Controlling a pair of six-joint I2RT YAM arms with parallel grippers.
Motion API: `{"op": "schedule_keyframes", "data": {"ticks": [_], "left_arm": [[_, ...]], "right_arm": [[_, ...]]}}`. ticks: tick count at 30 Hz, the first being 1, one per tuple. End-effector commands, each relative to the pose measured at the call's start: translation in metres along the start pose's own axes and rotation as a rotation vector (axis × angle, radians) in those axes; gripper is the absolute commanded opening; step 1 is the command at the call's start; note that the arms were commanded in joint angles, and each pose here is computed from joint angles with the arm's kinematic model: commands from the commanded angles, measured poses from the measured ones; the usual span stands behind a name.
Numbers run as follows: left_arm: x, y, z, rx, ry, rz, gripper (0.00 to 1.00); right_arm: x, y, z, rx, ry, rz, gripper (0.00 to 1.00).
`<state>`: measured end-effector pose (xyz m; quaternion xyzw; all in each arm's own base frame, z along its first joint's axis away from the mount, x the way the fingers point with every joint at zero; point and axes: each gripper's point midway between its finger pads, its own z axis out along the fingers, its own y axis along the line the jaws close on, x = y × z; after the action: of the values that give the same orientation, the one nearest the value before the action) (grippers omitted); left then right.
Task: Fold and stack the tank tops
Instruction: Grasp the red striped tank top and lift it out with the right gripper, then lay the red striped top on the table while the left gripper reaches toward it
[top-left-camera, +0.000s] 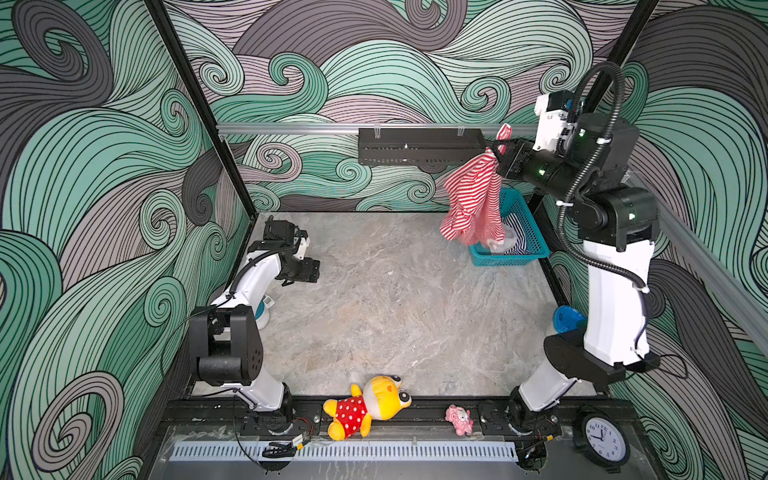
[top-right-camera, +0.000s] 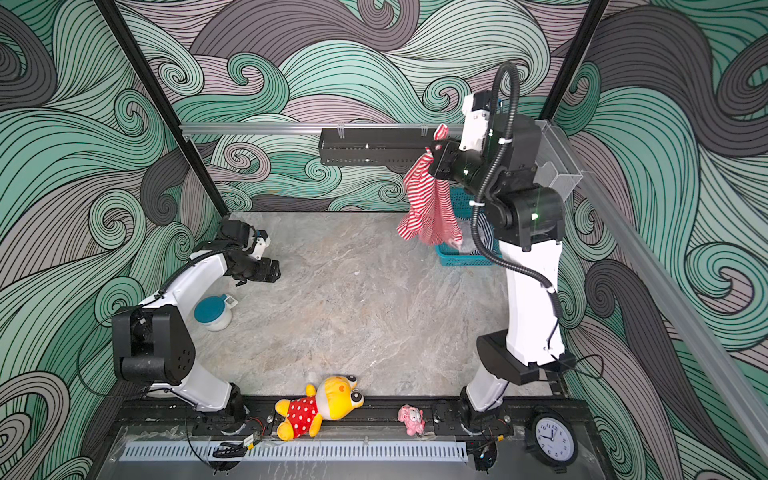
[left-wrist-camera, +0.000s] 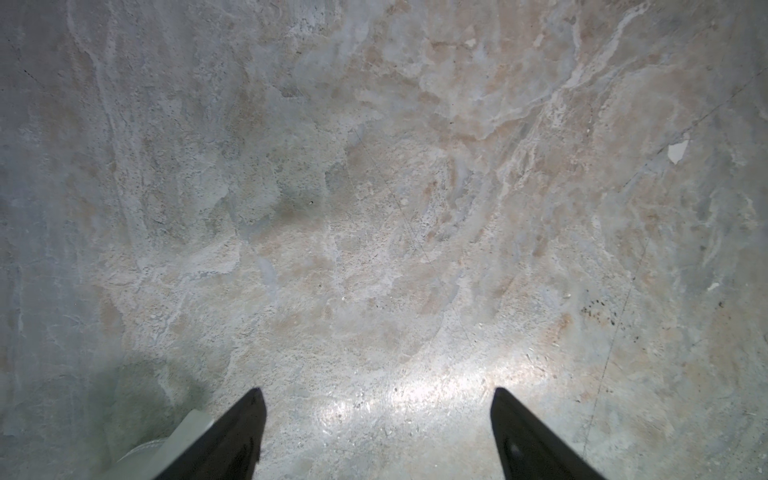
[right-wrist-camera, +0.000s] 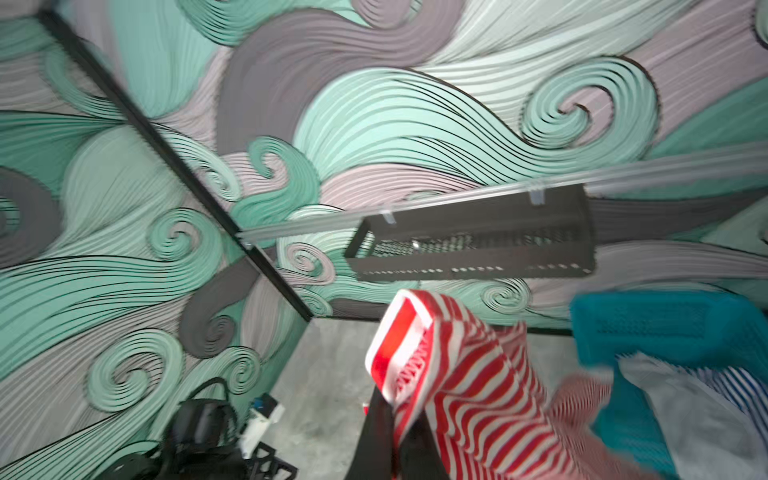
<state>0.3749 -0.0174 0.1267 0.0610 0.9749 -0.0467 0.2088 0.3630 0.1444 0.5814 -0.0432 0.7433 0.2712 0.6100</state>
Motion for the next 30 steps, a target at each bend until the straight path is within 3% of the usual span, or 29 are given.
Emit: {"op": "schedule_keyframes", "data": {"ticks": [1, 7, 10, 16, 20, 27, 30], "left_arm": [[-0.005, -0.001, -0.006, -0.009, -0.032, -0.005, 0.88], [-0.004, -0.001, -0.01, -0.017, -0.045, -0.005, 0.88], [-0.001, 0.0, -0.012, -0.021, -0.053, -0.003, 0.88], [0.001, -0.004, -0.013, -0.001, -0.054, 0.003, 0.88], [0.002, -0.017, -0.009, 0.079, -0.036, 0.027, 0.89], [0.007, -0.037, 0.015, 0.155, 0.058, 0.056, 0.94], [0.004, -0.047, 0.018, 0.19, 0.078, 0.073, 0.94]], "right_arm": [[0.008, 0.029, 0.027, -0.146, 0.022, 0.03, 0.0], [0.058, 0.079, 0.09, -0.357, 0.181, 0.142, 0.0], [0.09, 0.092, 0.121, -0.38, 0.256, 0.171, 0.0], [0.174, 0.059, 0.187, -0.243, 0.432, 0.232, 0.0], [0.235, 0.043, 0.216, -0.195, 0.563, 0.252, 0.0], [0.273, 0.023, 0.224, -0.103, 0.646, 0.231, 0.0], [0.282, 0.0, 0.215, 0.019, 0.673, 0.188, 0.0]]}}
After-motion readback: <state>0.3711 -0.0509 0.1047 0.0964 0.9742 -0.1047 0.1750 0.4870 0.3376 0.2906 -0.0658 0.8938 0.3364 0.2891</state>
